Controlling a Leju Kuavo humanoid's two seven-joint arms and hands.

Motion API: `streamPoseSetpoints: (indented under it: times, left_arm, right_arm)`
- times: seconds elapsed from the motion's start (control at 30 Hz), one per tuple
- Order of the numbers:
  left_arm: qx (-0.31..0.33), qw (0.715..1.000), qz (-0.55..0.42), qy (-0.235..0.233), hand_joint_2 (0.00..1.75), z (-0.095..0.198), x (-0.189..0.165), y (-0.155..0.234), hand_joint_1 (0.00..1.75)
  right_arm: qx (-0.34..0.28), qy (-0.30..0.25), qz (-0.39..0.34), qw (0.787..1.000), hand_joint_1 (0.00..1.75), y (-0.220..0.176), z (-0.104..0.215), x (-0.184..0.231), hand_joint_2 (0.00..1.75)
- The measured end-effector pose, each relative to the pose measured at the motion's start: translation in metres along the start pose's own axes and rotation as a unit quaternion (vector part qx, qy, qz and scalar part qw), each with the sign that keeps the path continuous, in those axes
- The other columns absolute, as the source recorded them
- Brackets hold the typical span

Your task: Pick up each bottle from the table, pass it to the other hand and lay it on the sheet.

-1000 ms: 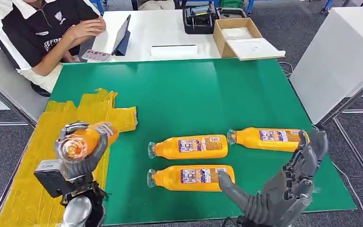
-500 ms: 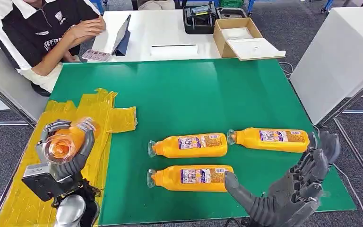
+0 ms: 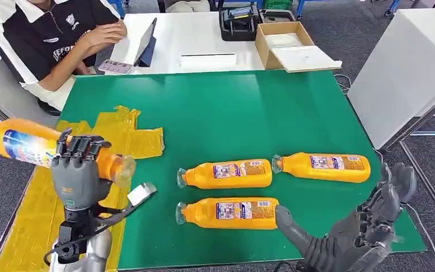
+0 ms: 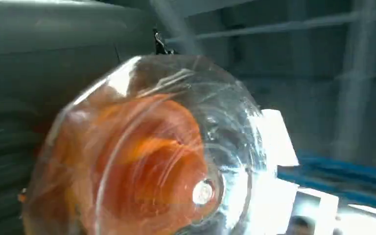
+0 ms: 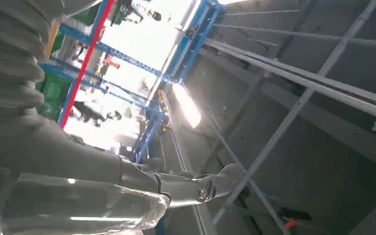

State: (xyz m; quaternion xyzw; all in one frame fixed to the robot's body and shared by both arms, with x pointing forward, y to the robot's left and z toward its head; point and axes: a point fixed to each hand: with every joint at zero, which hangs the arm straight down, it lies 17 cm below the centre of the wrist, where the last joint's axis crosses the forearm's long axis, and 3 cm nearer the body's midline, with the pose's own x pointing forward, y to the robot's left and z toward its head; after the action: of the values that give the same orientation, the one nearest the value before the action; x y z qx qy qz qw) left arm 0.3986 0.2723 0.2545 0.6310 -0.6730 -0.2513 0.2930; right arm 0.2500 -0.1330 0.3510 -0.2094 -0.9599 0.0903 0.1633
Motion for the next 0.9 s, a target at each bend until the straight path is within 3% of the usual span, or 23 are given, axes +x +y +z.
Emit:
streamPoseSetpoints:
  times: [0.1, 0.47, 0.9]
  left_arm:
    - [-0.015, 0.999, -0.006, 0.038, 1.75, 0.002, -0.015, -0.014, 1.75]
    - [-0.089, 0.996, -0.019, 0.023, 1.75, 0.027, -0.007, -0.071, 1.75]
    - [-0.141, 0.990, -0.019, 0.019, 1.75, 0.052, -0.007, -0.105, 1.75]
  right_arm:
    - [0.005, 0.002, 0.035, 0.999, 0.00, -0.008, 0.004, -0.006, 1.75]
    - [-0.001, 0.027, 0.116, 0.993, 0.00, -0.034, 0.010, -0.029, 1.75]
    - [-0.002, 0.034, 0.122, 0.992, 0.00, -0.034, 0.012, -0.029, 1.75]
